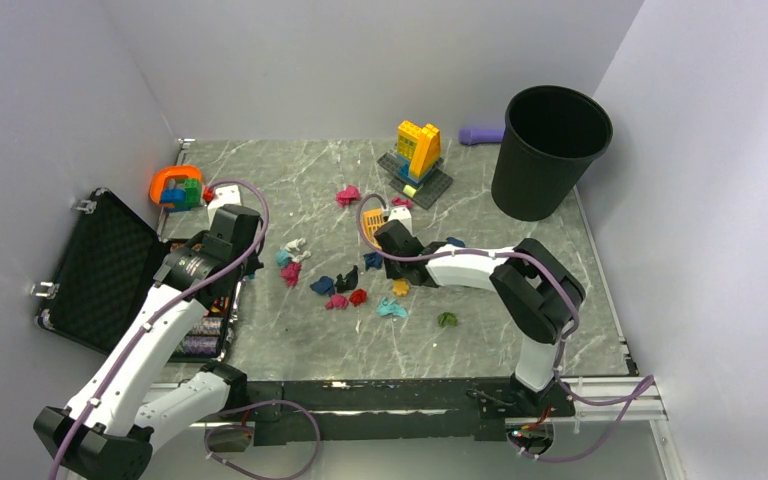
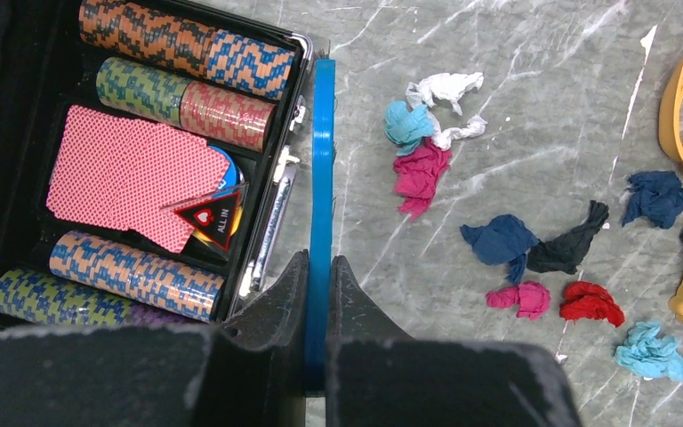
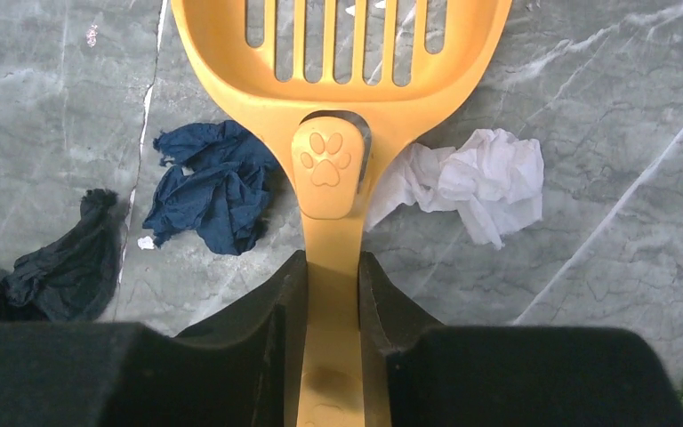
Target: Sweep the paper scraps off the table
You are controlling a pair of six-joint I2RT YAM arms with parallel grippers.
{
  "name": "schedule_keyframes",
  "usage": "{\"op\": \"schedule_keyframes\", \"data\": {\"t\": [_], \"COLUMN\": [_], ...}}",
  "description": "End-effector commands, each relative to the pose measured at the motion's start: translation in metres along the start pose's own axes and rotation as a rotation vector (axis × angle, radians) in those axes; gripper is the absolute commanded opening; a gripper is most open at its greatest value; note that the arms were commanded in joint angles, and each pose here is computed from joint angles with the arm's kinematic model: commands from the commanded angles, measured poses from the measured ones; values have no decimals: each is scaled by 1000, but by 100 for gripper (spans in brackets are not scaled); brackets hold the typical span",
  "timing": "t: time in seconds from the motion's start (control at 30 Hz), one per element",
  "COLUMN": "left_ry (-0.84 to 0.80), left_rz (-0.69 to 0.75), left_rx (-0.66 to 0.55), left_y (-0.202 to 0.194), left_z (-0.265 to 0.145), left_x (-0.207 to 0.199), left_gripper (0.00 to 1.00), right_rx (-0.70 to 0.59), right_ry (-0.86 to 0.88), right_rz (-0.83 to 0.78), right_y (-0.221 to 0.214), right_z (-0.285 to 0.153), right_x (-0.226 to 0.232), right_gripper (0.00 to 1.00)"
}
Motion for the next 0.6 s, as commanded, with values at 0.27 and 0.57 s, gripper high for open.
{"op": "schedule_keyframes", "data": {"t": [0.27, 0.57], "left_ry": [5, -29], "left_rz": [11, 0], "left_rx": [-32, -51], "left_y": [5, 6], "left_z": [0, -2], "left_x": [1, 0], "left_gripper": [0, 0], "right_rx": [-5, -16], "right_ry": [-85, -83], "right_rz": [-17, -12], "right_y": [-2, -3], "right_z": [15, 17], "right_x": [7, 7], "right_gripper": [36, 42]}}
Point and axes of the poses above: each gripper's point midway between its finger pads, its own z axis out along the fingers, its own x axis along the line the jaws close on, y = z × x, the point moved 10 cm from there along -z, back along the fingers, and after that the axes turned 3 degrees about -z, right-handed, at the moved point
